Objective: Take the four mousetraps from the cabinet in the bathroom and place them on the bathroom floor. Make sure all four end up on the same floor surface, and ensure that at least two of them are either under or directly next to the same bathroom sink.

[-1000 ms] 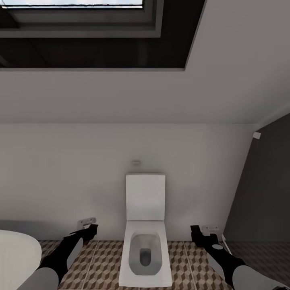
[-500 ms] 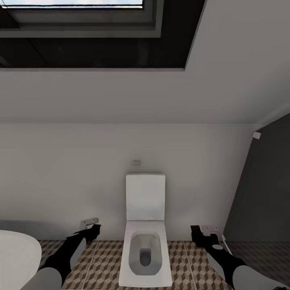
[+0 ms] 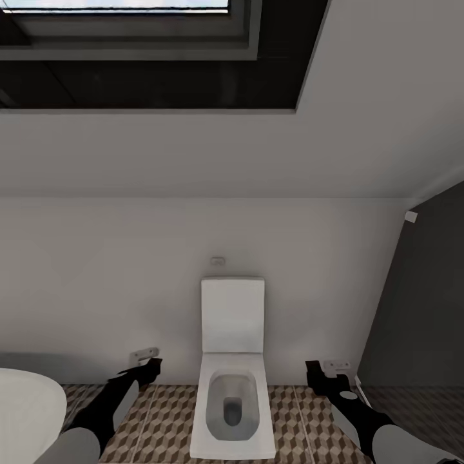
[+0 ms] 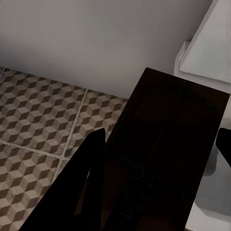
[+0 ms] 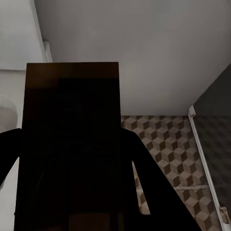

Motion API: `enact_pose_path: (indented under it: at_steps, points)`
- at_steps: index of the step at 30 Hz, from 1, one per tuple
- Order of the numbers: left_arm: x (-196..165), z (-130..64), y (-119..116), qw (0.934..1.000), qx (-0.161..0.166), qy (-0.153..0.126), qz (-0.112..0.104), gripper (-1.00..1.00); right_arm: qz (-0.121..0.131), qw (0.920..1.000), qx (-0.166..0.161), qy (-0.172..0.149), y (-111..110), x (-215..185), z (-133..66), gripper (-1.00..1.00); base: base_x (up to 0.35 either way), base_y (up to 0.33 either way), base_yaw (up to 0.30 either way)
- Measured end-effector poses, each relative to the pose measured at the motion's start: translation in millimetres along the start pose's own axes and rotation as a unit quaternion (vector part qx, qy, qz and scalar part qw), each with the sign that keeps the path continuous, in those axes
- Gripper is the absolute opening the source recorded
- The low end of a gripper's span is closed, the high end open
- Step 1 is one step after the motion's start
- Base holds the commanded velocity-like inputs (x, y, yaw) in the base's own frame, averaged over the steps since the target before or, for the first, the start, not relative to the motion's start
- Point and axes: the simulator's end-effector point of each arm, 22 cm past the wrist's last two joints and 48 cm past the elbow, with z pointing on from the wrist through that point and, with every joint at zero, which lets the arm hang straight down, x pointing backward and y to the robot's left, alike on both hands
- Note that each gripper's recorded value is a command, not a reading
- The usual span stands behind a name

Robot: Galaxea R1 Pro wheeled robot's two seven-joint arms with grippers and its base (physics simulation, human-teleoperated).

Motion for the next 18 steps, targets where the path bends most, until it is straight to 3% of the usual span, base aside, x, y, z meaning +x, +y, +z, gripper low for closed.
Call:
enact_pose_path:
  at_steps: [5, 13, 18]
  points:
    - [3, -0.9, -12, 1.0, 0.009, 0.002, -0.002, -1.0, 0.0, 1.0, 0.001, 0.0, -1, 0, -0.1, -1.0, 0.017, 0.0, 0.0]
    - [4, -1.6, -16, 0.9999, 0.011, 0.004, 0.001, -1.0, 0.0, 1.0, 0.002, 0.0, -2, 0, -0.4, -1.0, 0.236, 0.0, 0.0]
    - [4, -1.2, -15, 1.0, 0.009, 0.003, 0.001, -1.0, 0.0, 1.0, 0.002, 0.0, -2, 0, 0.0, -1.0, 0.065, 0.0, 0.0]
